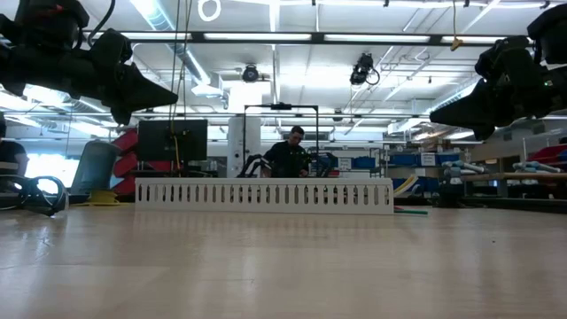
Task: Ziptie cables
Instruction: Return to Home Position
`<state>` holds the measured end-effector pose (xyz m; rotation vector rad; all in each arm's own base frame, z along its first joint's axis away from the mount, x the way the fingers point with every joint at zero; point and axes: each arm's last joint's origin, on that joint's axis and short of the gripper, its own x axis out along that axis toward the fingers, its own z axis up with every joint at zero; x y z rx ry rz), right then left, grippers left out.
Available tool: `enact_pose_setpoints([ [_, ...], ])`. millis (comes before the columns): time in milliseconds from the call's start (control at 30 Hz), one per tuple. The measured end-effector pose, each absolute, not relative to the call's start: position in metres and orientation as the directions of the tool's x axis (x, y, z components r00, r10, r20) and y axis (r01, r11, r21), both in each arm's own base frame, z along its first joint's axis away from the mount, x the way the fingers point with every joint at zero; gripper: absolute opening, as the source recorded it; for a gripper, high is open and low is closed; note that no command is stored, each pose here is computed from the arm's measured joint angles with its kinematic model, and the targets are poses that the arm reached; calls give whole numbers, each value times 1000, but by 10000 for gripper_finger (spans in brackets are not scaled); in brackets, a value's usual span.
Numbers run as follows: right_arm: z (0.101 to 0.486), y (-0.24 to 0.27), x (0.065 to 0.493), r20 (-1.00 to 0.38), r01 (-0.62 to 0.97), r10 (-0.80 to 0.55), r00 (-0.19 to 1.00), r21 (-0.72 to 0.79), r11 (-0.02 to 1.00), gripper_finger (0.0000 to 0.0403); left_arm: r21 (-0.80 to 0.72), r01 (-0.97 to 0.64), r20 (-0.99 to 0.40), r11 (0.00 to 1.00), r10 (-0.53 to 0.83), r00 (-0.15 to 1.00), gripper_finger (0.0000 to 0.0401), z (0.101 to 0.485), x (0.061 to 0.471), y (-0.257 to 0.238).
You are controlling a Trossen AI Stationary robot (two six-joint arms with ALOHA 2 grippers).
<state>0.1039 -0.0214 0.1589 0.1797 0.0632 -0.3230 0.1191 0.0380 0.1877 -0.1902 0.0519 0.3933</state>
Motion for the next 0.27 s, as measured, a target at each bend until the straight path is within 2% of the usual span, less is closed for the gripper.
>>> enact_pose_setpoints([
  [267,159,-21,104,-90,321,-310,946,165,932,6,-174,-386,-87,906,376,922,1,188,119,38],
])
